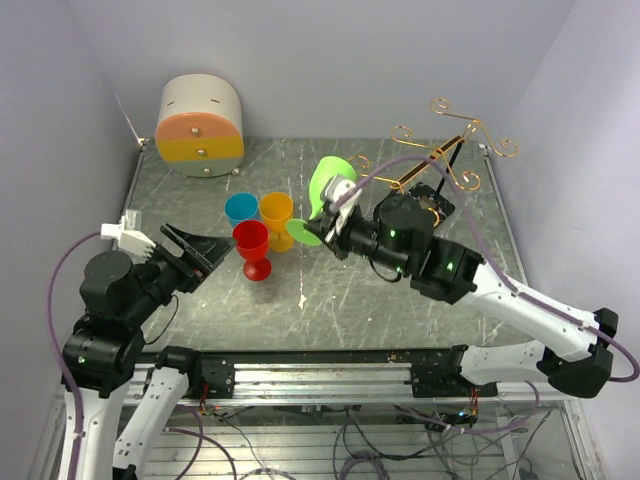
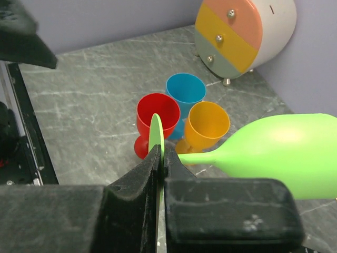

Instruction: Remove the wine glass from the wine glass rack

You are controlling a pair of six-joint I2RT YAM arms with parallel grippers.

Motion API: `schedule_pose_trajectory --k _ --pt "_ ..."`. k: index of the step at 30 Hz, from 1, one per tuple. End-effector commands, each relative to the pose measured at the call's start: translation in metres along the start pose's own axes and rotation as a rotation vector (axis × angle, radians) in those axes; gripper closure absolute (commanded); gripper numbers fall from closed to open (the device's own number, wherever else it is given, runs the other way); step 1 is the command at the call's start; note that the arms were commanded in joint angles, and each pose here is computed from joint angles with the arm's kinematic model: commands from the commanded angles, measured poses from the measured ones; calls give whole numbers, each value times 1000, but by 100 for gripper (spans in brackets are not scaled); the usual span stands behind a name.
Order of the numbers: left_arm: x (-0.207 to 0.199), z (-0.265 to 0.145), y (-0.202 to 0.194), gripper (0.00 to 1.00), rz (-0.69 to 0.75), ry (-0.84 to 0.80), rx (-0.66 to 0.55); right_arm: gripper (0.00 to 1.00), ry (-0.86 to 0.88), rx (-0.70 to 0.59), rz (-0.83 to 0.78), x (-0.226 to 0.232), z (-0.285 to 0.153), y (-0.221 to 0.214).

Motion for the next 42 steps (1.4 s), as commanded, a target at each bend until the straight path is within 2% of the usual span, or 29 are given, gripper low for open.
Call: schedule_pose_trajectory --k 1,7,10,23,36,40,42 --pt "-3 6 -13 10 -164 -107 156 100 -107 -161 -136 7 -13 14" --pt "3 20 -21 10 -310 -204 279 100 -108 -226 -239 39 -15 3" --pt "2 22 -21 10 -341 -219 306 100 -118 -211 -301 53 -9 -2" --pt "3 23 -24 11 -393 -238 375 100 -200 -188 -500 86 10 -30" --pt "14 30 -29 14 -412 -219 412 100 -175 -252 -602 111 22 -29" --pt "18 32 -31 18 -429 -216 420 100 -149 -259 -646 123 26 -33" --pt "19 32 -31 24 -437 -228 422 100 -140 -259 -664 129 28 -36"
Point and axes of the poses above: each gripper's point midway between its finger pads, its own z axis out along the fingers, its own x axis along the line the jaws close on, y = z × x, the point moved 10 cm from there along -z, back along the fingers, and after that the axes turned 3 degrees about -z, right-handed, at the moved point
